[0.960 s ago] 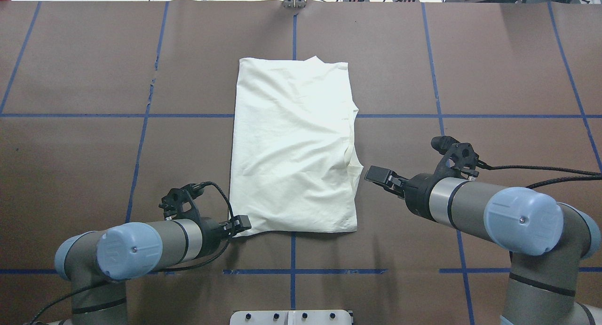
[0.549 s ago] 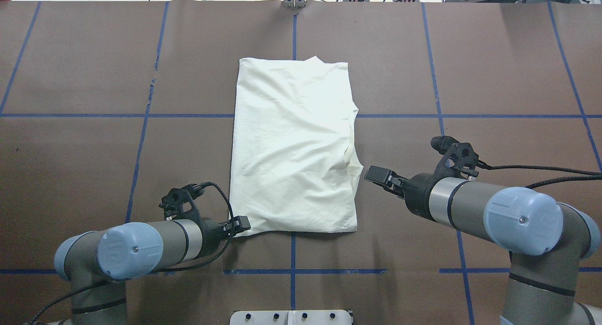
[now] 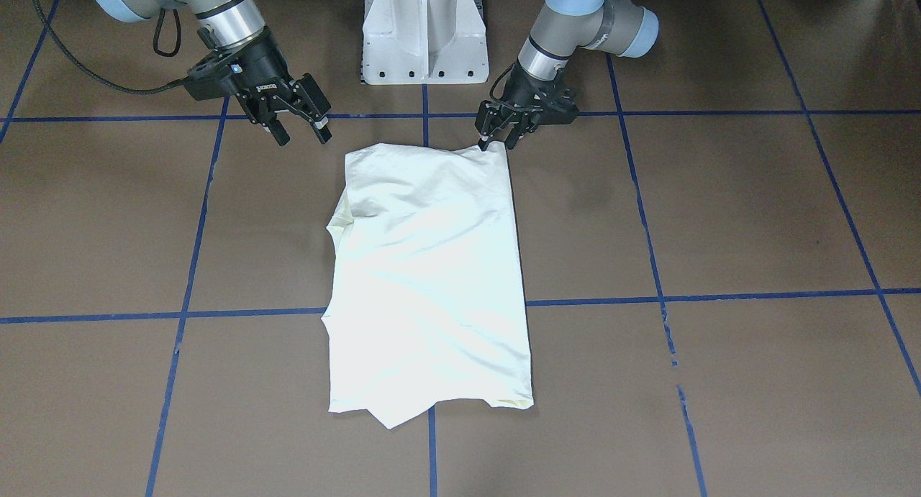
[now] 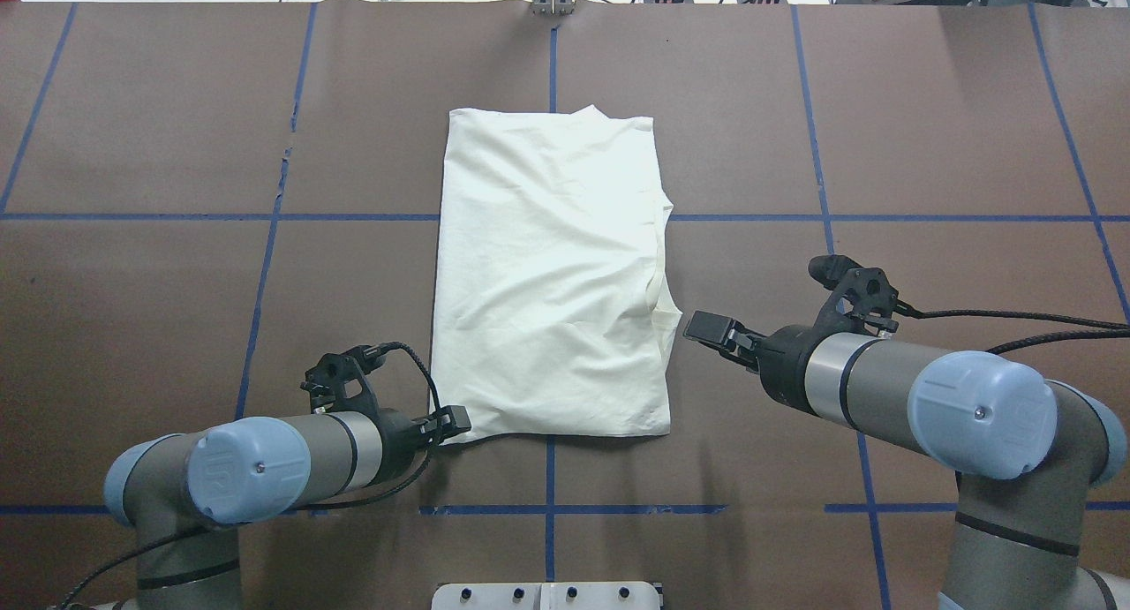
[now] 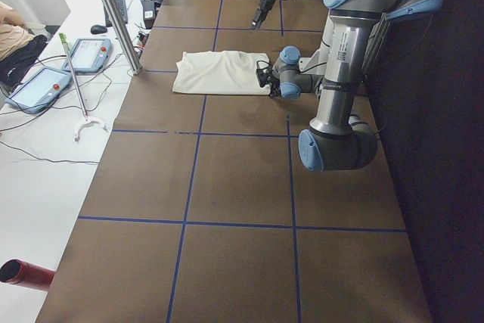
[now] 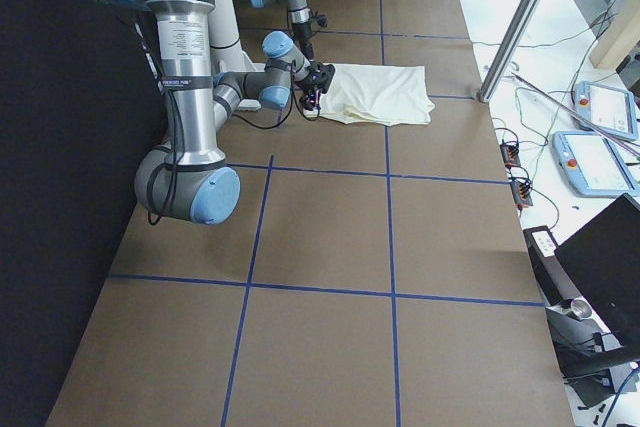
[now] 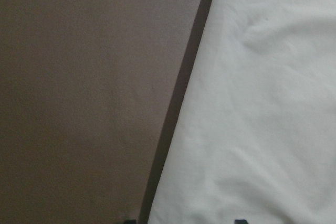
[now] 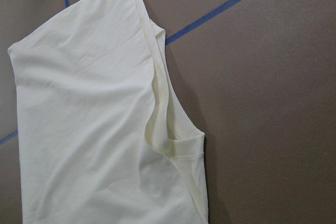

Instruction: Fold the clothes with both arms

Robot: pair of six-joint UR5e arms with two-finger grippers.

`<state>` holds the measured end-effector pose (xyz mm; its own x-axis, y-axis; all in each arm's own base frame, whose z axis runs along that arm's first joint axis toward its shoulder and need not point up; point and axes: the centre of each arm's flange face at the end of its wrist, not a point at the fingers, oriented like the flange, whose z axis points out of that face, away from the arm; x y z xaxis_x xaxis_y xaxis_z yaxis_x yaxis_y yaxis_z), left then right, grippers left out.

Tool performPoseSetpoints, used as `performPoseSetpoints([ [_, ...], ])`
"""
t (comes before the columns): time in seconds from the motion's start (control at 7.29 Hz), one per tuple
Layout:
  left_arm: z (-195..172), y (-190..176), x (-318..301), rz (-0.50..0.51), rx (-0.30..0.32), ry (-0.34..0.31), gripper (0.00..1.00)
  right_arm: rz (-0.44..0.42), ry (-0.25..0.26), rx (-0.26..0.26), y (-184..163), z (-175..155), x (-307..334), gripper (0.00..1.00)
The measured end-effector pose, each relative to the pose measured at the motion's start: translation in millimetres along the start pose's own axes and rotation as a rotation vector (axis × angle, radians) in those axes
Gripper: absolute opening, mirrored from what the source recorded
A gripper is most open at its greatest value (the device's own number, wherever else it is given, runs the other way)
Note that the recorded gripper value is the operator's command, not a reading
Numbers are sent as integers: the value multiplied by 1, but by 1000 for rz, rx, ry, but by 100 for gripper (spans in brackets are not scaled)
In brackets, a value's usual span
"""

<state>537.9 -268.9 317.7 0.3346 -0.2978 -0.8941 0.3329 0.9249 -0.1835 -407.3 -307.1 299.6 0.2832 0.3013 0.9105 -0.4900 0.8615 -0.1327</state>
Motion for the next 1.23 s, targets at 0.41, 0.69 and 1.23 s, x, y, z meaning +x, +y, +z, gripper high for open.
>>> performPoseSetpoints([
  [0.41, -1, 1, 5, -1, 0, 7, 22, -1, 3, 0, 0, 1, 1, 100],
  [0.69, -2, 2, 6, -1, 0, 9, 0, -3, 15, 7, 1, 7, 4, 99],
  [1.23, -5, 3, 19, -1, -2, 33, 0, 132, 122, 40, 35, 32, -39, 87],
])
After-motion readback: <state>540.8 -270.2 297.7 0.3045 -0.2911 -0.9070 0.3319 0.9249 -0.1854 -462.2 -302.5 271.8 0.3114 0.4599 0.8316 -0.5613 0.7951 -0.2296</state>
